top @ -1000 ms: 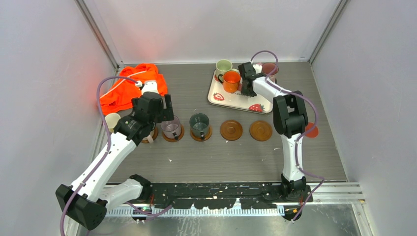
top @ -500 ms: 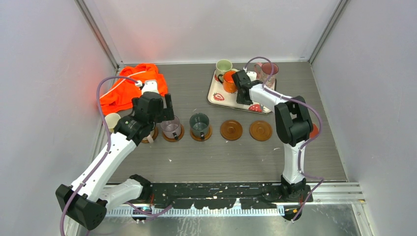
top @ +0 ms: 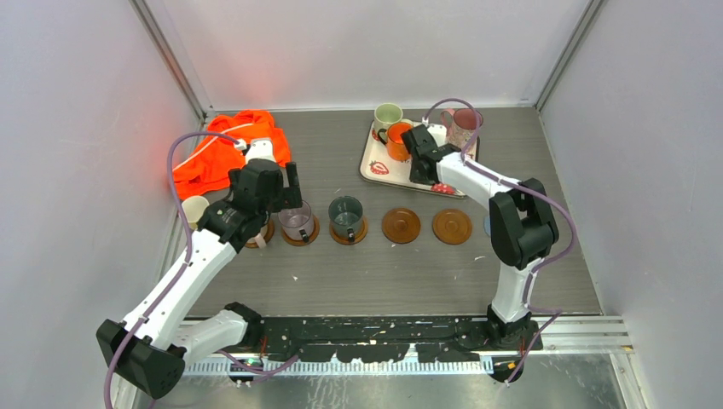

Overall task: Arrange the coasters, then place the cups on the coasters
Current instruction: Pick up the cup from the tray, then place the cup on the coaster.

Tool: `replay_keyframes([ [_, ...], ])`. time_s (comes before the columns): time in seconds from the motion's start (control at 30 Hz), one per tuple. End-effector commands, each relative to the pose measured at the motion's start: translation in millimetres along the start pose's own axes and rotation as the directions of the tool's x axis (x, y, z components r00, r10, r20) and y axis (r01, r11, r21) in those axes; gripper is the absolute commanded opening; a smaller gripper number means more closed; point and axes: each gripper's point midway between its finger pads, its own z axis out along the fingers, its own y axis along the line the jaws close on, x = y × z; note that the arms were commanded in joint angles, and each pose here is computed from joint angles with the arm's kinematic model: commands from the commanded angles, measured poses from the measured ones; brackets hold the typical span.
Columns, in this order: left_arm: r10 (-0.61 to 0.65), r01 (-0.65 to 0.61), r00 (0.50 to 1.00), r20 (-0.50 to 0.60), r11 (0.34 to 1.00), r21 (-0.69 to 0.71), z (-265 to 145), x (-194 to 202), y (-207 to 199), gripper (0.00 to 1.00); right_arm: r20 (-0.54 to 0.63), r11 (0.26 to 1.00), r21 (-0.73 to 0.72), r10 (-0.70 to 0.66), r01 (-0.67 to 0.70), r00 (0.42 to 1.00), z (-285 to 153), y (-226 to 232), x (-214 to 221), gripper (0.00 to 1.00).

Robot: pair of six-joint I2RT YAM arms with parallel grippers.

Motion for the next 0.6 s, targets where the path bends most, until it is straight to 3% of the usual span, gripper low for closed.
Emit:
replay_keyframes([
  [0.0,-0.024,0.023,0.999,0.034,1.0,0.011,0.1,-9.2,-2.4,1.0,0.122,0.997,-0.061,0.059,-0.052,0.991,-39.1,13.4,-27.3,0.01],
  [0.57,-0.023,0.023,1.0,0.02,0.999,0.025,1.9,-7.3,-6.3,1.0,0.082,0.984,-0.174,-0.013,0.027,0.997,-105.3,28.6,40.4,0.0],
])
